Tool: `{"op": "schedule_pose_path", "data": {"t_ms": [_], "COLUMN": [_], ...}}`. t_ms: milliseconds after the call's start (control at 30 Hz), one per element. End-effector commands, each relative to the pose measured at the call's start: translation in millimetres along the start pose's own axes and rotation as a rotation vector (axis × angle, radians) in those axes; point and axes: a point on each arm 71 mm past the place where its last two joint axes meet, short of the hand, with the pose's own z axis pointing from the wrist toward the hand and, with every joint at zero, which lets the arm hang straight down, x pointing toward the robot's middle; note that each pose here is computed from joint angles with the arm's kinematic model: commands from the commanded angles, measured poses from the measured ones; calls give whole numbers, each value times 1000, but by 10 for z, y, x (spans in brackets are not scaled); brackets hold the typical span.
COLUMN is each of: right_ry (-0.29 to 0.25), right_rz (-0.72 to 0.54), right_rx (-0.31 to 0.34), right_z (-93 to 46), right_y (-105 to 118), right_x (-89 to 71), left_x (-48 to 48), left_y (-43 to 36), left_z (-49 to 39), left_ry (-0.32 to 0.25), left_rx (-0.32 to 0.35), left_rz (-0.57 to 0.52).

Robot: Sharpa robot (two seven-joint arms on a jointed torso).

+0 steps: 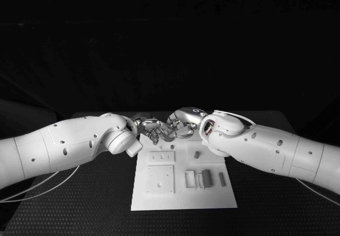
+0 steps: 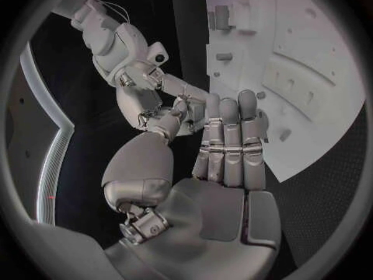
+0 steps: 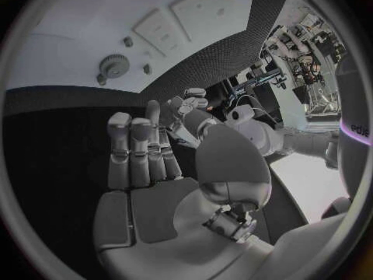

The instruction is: Assemble the parts on the task board

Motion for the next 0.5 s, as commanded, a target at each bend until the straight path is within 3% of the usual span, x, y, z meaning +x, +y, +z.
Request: {"op": "schedule_pose_path", "data": {"t_ms": [33,500], "right_ry": [4,11], "right_rz": [-8,-16], "right_rx": [-21,-25], "right_z": [9,13], "right_y": [53,65], "right_x": [8,15], "left_x": [21,26], "left_y": [-26,-31], "left_z": [5,7], "left_ry": [4,6], "left_rx": [6,8], "left_rz": [9,8]}}
